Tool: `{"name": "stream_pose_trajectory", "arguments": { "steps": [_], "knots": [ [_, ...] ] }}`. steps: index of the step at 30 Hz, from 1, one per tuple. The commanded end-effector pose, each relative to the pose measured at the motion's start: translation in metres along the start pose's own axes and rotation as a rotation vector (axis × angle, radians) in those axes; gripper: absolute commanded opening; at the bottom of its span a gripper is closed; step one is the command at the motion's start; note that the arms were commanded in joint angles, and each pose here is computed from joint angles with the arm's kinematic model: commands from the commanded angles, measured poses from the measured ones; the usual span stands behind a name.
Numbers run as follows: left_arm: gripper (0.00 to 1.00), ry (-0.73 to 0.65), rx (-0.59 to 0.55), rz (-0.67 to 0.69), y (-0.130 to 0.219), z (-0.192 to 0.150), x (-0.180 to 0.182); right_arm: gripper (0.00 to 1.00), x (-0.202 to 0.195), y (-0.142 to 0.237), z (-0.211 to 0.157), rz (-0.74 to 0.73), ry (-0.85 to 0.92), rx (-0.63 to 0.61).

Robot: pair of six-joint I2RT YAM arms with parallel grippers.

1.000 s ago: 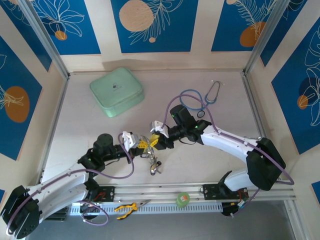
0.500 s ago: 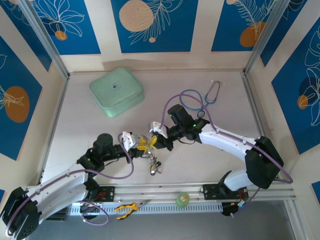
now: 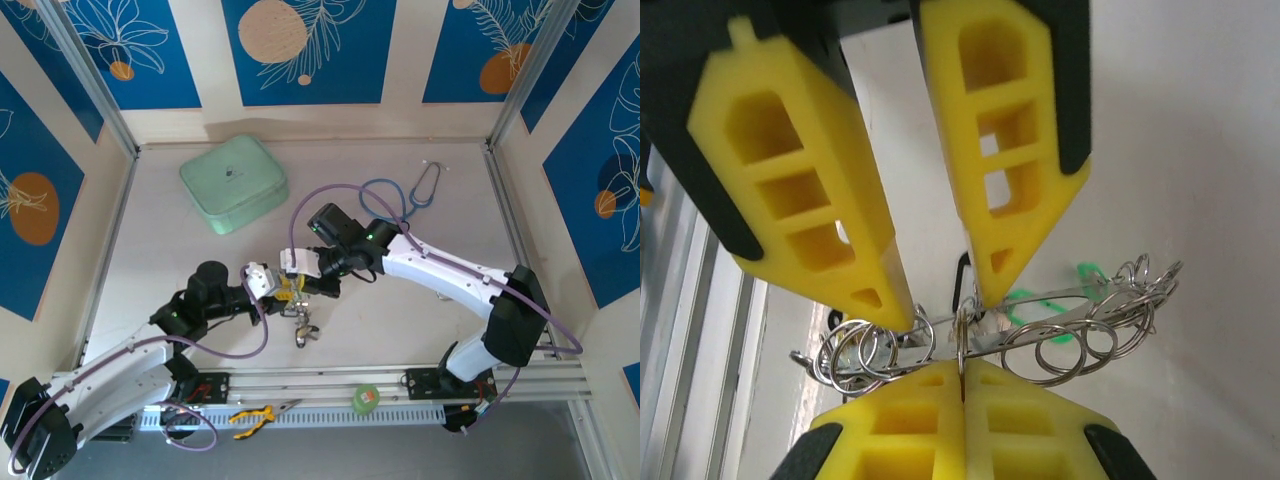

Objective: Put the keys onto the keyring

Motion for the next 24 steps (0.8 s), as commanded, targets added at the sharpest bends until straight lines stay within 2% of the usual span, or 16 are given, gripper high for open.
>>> {"name": "stream_pose_trajectory", "arguments": {
  "steps": [1,15,24],
  "knots": [
    [0.23,-0.04,-0.029,0.011,0.001,0.012,0.002,0.0,0.004,0.007,0.006,0.012,0.035,0.028],
    [0.21,-0.018,-0.033,-0.002,-0.003,0.01,0.002,0.0,0.008,0.007,0.028,0.045,0.002,-0.094],
    [0.25,-0.004,0.006,-0.002,0.006,-0.003,-0.002,0.0,0.004,0.002,0.004,0.033,-0.043,-0.073]
  ]
}}
Point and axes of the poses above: each hand's point on the last joint's axis, 136 mm out from that joint toward the fingers, its own y axis back along the fingers, its own x axis along the line the jaws close on, z = x × y, the point moved 3 cm from there along y, back along the fingers, and after that the axes turned 8 degrees about y, right-handed, at the moved point
